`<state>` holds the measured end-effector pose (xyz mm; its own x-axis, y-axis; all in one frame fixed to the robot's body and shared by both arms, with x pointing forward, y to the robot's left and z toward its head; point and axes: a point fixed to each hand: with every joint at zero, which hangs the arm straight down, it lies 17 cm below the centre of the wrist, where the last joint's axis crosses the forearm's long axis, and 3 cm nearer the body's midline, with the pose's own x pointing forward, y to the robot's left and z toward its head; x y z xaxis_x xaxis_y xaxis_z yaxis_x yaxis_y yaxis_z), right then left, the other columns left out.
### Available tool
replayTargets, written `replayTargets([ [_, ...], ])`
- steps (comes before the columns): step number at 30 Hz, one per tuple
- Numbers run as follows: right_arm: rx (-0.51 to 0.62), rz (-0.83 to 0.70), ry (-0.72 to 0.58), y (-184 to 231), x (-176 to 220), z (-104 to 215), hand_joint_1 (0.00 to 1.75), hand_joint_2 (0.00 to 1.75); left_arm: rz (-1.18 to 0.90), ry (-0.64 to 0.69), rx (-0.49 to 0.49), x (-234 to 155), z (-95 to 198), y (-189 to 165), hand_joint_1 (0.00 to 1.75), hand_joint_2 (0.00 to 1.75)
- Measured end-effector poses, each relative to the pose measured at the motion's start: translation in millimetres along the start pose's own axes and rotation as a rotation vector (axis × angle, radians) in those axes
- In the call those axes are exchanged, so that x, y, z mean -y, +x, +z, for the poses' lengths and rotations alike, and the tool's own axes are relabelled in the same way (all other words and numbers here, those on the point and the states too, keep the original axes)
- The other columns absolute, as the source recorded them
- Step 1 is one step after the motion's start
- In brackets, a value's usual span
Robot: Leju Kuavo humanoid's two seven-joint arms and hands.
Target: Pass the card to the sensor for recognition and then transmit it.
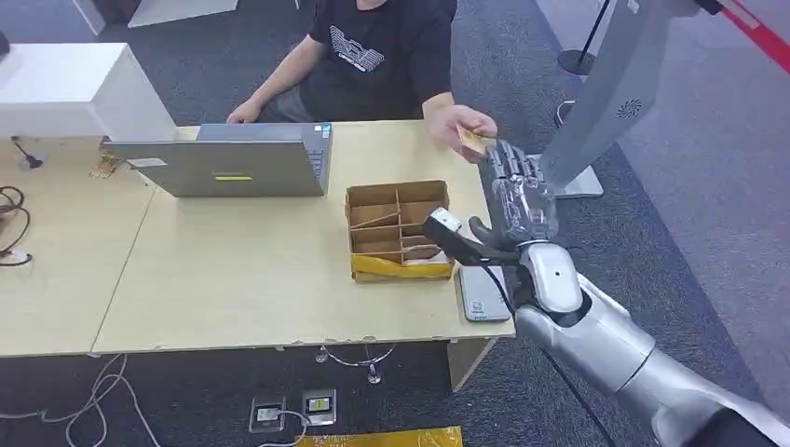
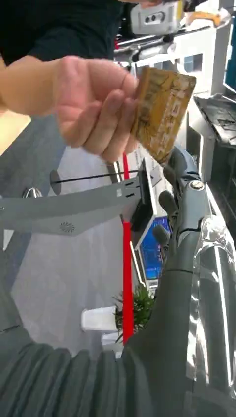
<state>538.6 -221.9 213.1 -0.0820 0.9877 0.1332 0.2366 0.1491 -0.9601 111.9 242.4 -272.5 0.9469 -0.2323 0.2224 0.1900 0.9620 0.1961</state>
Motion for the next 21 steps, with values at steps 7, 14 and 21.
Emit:
replayTargets([
  [7, 0.026, 0.034, 0.115, 12.0, -15.1, 12.9, 0.00, 1.75, -0.001, -0.002, -0.006, 0.5, 0.2, -4.2, 0.00, 0.00],
  [14, 0.072, 0.023, 0.210, 31.8, -26.1, 29.2, 0.00, 1.75, -0.001, -0.004, -0.001, 0.6, 0.2, -2.5, 0.00, 0.00],
  [21, 0.111, -0.007, 0.257, 51.3, -38.9, 40.9, 0.00, 1.75, 0.003, 0.010, 0.010, -2.4, -0.4, 0.2, 0.00, 0.00],
])
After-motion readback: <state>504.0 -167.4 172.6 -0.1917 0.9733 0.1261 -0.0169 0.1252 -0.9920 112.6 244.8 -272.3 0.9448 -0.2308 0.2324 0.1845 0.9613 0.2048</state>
